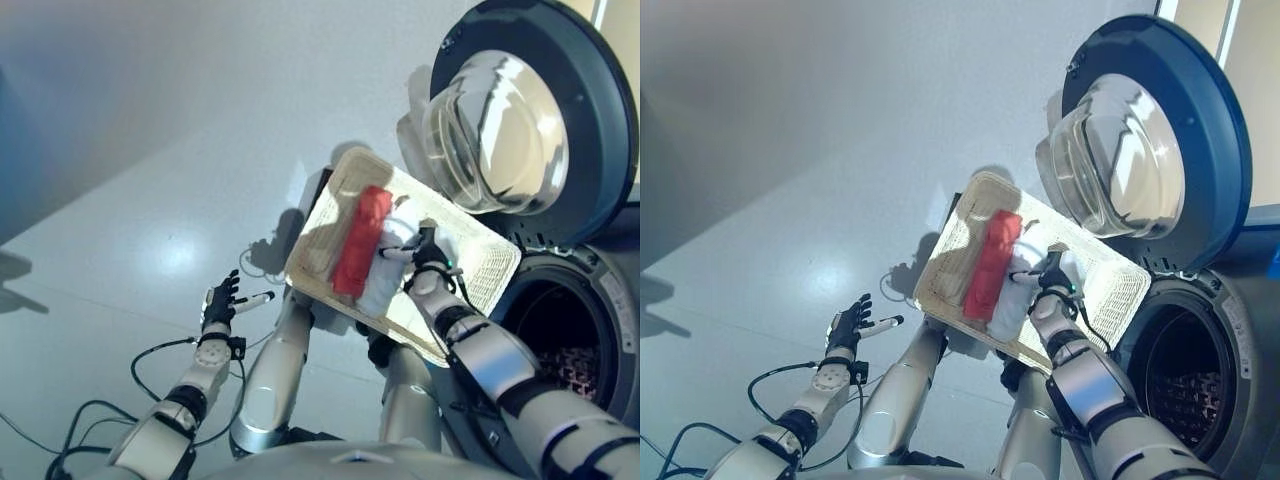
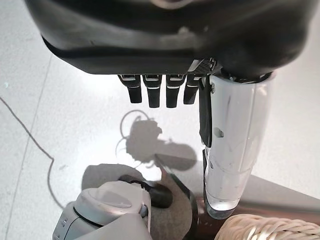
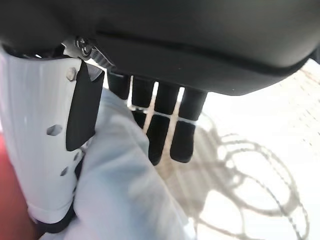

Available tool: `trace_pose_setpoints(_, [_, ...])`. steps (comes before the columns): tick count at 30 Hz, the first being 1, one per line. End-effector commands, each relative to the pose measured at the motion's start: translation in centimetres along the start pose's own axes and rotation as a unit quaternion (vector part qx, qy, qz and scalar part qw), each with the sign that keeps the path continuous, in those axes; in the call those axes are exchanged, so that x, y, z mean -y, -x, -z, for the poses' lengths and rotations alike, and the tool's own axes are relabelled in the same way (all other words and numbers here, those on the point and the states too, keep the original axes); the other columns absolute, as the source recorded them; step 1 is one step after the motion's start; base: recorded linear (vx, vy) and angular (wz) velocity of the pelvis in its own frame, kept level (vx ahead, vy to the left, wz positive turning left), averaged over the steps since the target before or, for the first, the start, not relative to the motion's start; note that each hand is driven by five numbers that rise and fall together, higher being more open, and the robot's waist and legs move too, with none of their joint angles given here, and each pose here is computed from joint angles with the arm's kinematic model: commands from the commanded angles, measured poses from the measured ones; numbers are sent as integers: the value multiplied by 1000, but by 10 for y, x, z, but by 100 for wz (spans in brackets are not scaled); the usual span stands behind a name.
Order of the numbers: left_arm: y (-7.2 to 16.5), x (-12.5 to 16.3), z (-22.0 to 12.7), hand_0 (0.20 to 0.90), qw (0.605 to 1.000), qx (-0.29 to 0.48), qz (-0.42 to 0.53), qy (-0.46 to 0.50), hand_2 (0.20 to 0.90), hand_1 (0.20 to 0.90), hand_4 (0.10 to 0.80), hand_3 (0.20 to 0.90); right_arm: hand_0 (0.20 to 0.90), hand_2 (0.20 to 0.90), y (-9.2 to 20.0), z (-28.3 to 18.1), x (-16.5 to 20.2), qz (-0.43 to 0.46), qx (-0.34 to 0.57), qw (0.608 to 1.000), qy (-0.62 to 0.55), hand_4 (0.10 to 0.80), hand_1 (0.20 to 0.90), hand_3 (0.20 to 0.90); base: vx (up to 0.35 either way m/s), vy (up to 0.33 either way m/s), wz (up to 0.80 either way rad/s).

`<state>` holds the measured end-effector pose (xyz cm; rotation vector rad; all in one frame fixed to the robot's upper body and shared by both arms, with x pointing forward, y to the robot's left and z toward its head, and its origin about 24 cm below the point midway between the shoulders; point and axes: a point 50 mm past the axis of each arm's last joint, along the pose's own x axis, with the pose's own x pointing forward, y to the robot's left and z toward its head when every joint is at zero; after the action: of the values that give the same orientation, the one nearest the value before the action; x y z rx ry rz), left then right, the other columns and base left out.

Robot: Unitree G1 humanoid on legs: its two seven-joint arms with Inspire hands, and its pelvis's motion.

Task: Pick up the clothes and place them into the washing machine

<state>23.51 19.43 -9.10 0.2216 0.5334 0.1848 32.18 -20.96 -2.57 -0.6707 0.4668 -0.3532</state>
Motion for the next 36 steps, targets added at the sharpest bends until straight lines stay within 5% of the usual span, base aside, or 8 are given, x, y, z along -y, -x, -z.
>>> trace_pose_setpoints(1, [9, -17, 25, 900, 999, -30, -25, -25, 900, 900, 800, 900, 200, 200, 1, 47, 25, 63, -76, 993, -67, 300, 200, 200, -107, 77, -3])
trace_pose_setpoints(10, [13, -25, 37, 900, 997, -57, -42, 0, 900, 900, 800, 900, 200, 200, -2, 73, 59, 140, -124, 947, -260, 300, 200, 200, -20, 27, -25])
trace_pose_setpoints(17, [18, -16, 42, 900, 997, -63, -28, 33, 900, 900, 800, 900, 200, 200, -2, 87, 84, 214, -138, 857, -447, 300, 200, 200, -20, 39, -39])
trace_pose_setpoints(32, [26, -8, 57, 900, 995, -93, -14, 39, 900, 900, 800, 900, 200, 200, -6, 97, 146, 334, -131, 797, -485, 300, 200, 200, -28, 14, -10])
trace_pose_setpoints(36, [29, 0, 58, 900, 995, -91, 2, 49, 900, 900, 800, 900, 200, 200, -16, 64, 200, 375, -58, 788, -484, 300, 200, 200, -57, 62, -17])
